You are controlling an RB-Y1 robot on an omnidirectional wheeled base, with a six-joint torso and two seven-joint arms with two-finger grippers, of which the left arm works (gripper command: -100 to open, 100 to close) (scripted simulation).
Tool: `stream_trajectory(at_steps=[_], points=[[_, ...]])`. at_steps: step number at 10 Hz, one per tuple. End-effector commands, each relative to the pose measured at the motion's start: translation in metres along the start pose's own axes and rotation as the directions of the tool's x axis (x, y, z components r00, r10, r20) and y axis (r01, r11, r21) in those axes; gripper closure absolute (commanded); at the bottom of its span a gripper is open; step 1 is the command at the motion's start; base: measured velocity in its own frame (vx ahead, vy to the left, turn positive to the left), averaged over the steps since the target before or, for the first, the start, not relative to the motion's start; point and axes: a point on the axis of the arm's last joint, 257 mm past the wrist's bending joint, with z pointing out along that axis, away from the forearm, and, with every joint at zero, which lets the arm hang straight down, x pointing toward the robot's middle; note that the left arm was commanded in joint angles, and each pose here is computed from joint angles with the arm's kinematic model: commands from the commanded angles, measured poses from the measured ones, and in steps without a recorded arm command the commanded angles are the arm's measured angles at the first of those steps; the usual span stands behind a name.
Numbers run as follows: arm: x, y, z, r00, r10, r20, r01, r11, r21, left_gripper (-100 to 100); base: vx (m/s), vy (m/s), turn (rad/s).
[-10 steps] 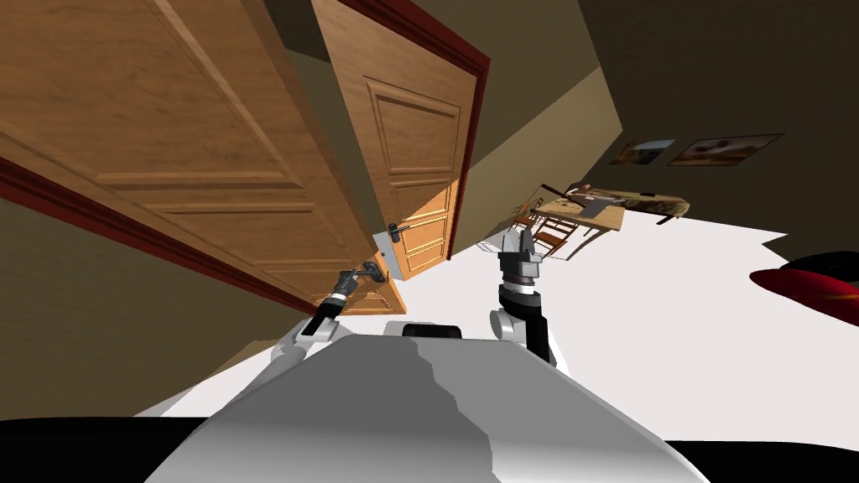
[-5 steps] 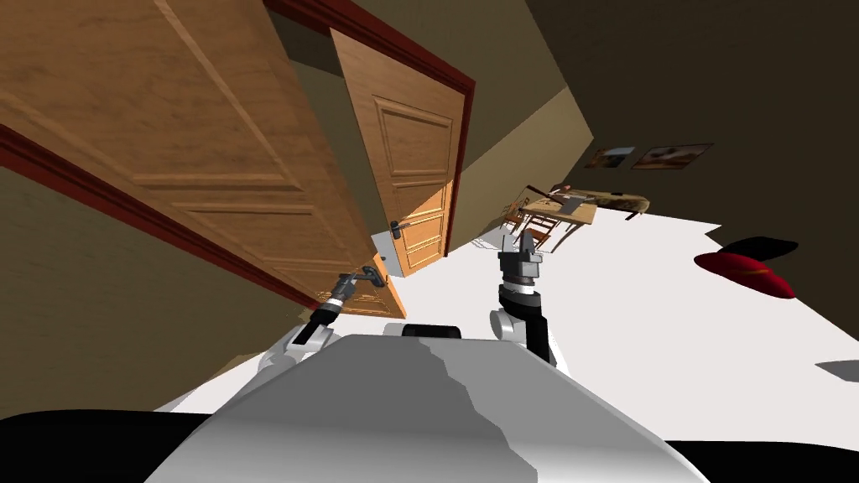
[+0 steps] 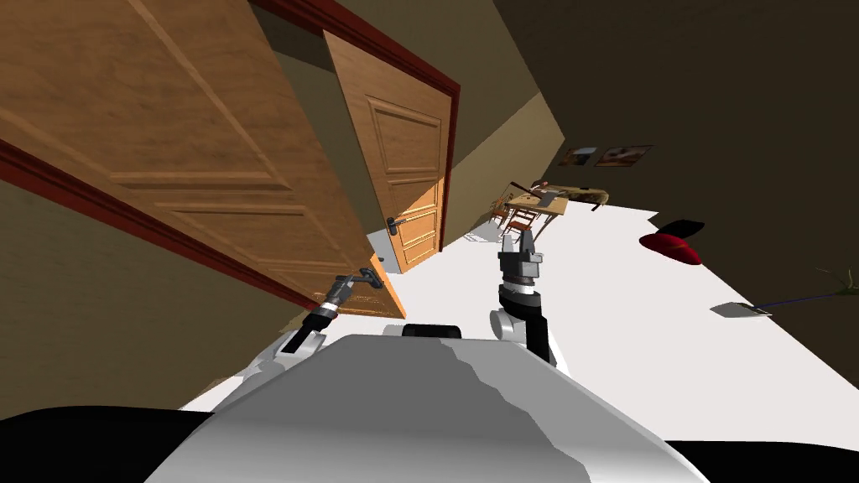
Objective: Pull the door open
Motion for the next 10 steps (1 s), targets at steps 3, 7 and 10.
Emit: stream_trajectory(at_steps=[3, 7, 10], points=[[0.008, 0.003, -0.0121, 0.999, -0.01, -0.044, 0.01, 1.0, 0.001, 100, -0.203, 0.075, -0.14], [0.003, 0.003, -0.0169, 0.9986, -0.004, -0.052, 0.004, 1.0, -0.002, 100, -0.155, 0.061, -0.111], [0.005, 0.003, -0.0242, 0.9969, -0.007, -0.079, 0.007, 1.0, 0.0, 100, -0.211, 0.073, -0.147]])
